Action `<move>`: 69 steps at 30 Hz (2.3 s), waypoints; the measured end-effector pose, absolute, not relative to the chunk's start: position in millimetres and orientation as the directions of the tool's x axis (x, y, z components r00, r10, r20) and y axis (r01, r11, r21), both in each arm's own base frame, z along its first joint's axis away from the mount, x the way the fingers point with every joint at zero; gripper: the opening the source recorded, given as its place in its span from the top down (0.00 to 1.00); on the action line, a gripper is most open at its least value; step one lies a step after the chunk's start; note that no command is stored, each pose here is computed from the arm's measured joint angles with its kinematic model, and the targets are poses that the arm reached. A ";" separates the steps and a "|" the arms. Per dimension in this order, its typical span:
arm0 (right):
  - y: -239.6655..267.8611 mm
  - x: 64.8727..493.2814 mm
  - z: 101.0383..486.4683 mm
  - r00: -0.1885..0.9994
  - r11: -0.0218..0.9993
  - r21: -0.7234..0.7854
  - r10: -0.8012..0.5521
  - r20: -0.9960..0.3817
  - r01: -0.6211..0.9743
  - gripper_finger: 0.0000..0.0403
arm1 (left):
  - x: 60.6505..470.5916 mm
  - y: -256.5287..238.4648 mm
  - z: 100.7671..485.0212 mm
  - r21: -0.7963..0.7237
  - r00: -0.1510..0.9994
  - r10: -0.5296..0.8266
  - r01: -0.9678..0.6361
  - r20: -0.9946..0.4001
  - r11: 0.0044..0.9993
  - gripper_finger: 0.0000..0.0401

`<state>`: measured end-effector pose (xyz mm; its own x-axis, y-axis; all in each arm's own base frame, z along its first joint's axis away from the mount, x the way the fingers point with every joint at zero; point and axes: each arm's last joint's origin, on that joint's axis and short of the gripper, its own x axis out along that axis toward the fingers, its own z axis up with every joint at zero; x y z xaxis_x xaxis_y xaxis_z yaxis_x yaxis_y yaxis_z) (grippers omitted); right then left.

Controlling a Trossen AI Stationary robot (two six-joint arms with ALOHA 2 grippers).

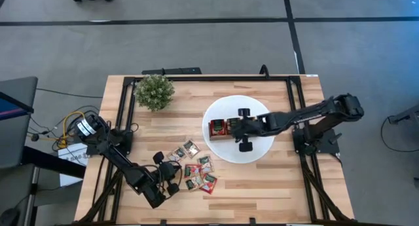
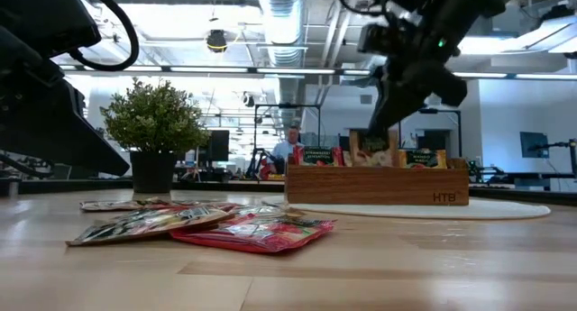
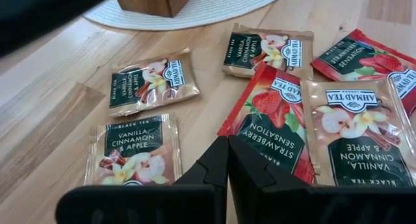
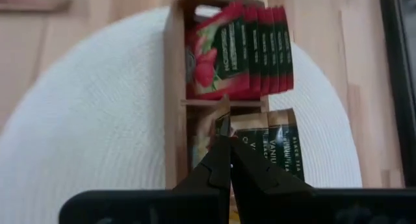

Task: Pick & Place Tea
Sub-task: Put the brown tea bag into the middle section of the wooden organizer, then adjust the brown tea bags in the wooden organizer

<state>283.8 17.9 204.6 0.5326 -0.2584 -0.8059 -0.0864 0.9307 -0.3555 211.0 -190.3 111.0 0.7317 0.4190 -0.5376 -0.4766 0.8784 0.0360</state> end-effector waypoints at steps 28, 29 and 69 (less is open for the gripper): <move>-12.4 286.5 194.7 0.460 0.935 -0.349 -0.336 -0.822 0.059 0.45 | 211.0 -190.3 111.0 0.036 0.732 0.419 -0.477 -0.538 0.878 1.00; -17.9 286.2 194.4 0.456 0.941 -0.332 -0.326 -0.828 0.068 0.41 | 211.0 -190.3 111.0 0.036 0.732 0.419 -0.476 -0.538 0.879 1.00; -20.1 286.1 193.9 0.467 0.938 -0.324 -0.234 -0.853 -0.123 0.98 | 211.0 -190.3 111.2 0.035 0.732 0.419 -0.476 -0.537 0.879 1.00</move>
<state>286.1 -20.1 193.9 0.4666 -0.2341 -0.8529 -0.1226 0.9379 -0.3245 211.0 -190.3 111.2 0.7322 0.4187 -0.5373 -0.4764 0.8785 0.0354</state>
